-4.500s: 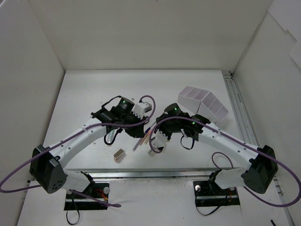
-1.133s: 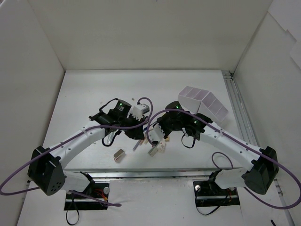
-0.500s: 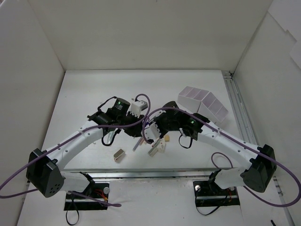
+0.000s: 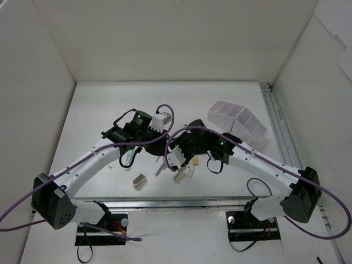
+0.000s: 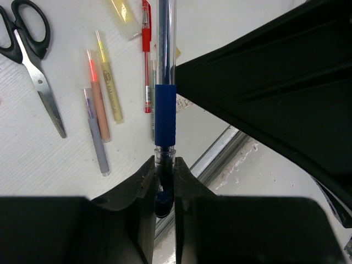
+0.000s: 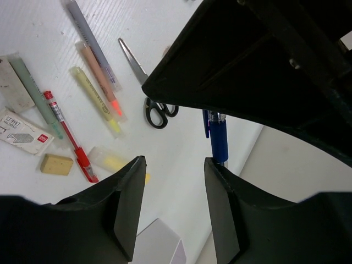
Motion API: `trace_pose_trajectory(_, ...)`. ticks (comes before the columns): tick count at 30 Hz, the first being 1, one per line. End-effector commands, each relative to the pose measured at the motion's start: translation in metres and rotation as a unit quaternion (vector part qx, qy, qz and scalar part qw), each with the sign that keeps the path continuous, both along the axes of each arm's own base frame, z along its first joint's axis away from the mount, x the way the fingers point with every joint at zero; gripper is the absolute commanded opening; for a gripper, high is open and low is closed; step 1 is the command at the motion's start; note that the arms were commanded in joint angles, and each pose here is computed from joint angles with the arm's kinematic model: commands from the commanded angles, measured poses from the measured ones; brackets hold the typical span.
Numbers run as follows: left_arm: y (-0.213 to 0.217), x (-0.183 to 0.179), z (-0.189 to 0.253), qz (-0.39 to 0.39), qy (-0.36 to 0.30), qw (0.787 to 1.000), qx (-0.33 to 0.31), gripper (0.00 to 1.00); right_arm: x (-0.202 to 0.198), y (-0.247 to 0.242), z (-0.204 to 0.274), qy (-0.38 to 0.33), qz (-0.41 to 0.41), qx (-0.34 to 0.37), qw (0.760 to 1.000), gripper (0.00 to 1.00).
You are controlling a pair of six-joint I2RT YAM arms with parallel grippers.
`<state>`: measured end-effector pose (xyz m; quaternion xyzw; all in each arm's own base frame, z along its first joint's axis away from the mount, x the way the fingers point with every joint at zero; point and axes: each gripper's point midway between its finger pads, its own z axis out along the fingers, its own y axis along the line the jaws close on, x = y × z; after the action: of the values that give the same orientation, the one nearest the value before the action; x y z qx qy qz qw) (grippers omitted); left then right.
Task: Sort the stationery into containers
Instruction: Close the pen cap on the pen.
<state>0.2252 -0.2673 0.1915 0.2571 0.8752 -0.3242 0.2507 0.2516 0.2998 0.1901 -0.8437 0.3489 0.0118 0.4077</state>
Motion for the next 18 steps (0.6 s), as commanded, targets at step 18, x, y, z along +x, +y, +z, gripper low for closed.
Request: trace_pose_trajectory(18,-0.005,-0.002,0.021,0.002,-0.002,1.000,-0.023,0.00,0.017,0.027,0.041,-0.036,-0.003,0.078,0.996,0.52)
